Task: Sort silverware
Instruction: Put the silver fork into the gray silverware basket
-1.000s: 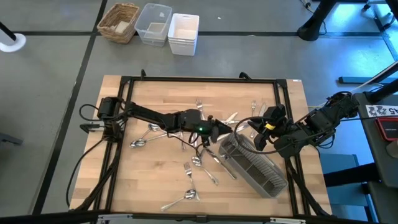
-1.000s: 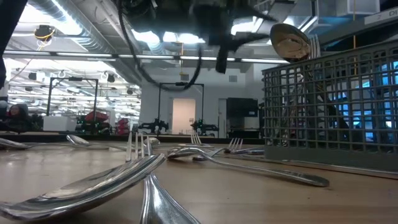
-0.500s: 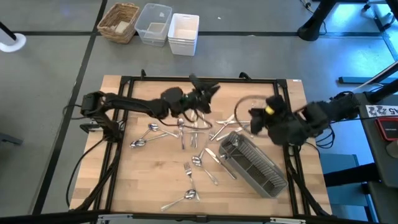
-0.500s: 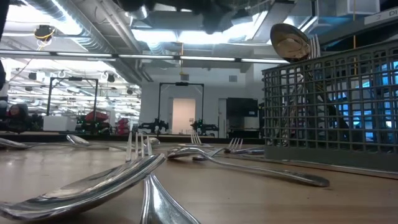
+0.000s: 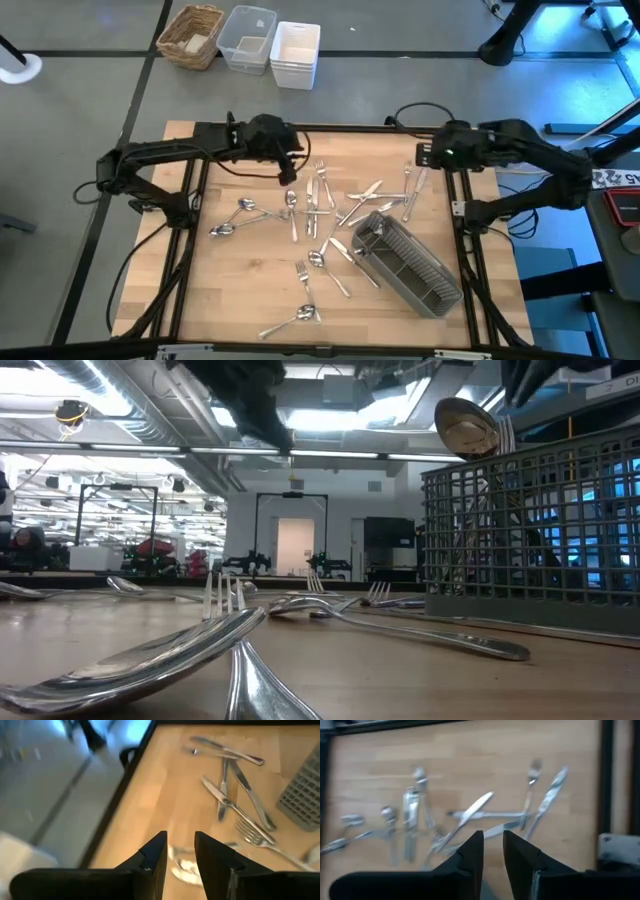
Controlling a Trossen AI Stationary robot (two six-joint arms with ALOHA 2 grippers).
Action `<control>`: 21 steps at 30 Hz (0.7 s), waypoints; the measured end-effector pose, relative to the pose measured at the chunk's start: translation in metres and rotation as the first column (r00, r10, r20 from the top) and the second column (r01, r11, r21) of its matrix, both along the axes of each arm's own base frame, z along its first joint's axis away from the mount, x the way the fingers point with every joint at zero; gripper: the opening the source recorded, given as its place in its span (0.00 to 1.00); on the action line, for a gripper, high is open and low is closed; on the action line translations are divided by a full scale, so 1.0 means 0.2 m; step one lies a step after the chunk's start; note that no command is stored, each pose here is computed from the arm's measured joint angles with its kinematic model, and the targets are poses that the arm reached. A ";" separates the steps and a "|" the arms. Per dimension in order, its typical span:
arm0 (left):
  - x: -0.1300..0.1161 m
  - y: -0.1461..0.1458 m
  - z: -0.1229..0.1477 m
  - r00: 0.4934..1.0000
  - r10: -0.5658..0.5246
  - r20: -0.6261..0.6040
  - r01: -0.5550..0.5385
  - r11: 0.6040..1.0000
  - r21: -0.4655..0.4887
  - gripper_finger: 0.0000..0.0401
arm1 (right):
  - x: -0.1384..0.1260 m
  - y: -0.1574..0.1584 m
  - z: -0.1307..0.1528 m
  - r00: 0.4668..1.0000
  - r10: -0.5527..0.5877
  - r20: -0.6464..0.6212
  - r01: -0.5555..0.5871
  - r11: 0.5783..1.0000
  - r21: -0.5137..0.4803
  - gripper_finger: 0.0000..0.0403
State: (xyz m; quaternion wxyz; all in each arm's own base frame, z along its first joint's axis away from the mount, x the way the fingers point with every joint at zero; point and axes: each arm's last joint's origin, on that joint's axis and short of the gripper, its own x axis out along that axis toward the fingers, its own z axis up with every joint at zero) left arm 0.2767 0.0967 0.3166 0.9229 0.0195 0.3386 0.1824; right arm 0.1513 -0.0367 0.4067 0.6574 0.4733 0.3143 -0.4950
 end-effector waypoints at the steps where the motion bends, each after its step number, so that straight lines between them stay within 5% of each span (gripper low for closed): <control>1: -0.02 0.01 -0.01 0.999 0.027 -0.023 -0.028 0.999 -0.034 0.23 | 0.00 -0.03 -0.02 1.000 -0.007 -0.026 0.007 1.000 -0.004 0.19; 7: -0.09 0.07 -0.06 0.986 0.097 -0.138 -0.113 0.987 -0.115 0.23 | 0.05 -0.20 -0.20 0.996 0.001 -0.093 0.005 0.998 0.064 0.19; 14: -0.18 0.22 -0.07 0.989 0.104 -0.110 -0.132 0.949 -0.287 0.23 | 0.05 -0.37 -0.44 0.998 0.029 -0.055 -0.019 0.986 0.165 0.19; 21: -0.27 0.36 -0.07 0.981 0.160 -0.110 -0.184 0.947 -0.264 0.23 | -0.01 -0.46 -0.70 0.993 -0.048 -0.106 0.071 0.972 0.224 0.19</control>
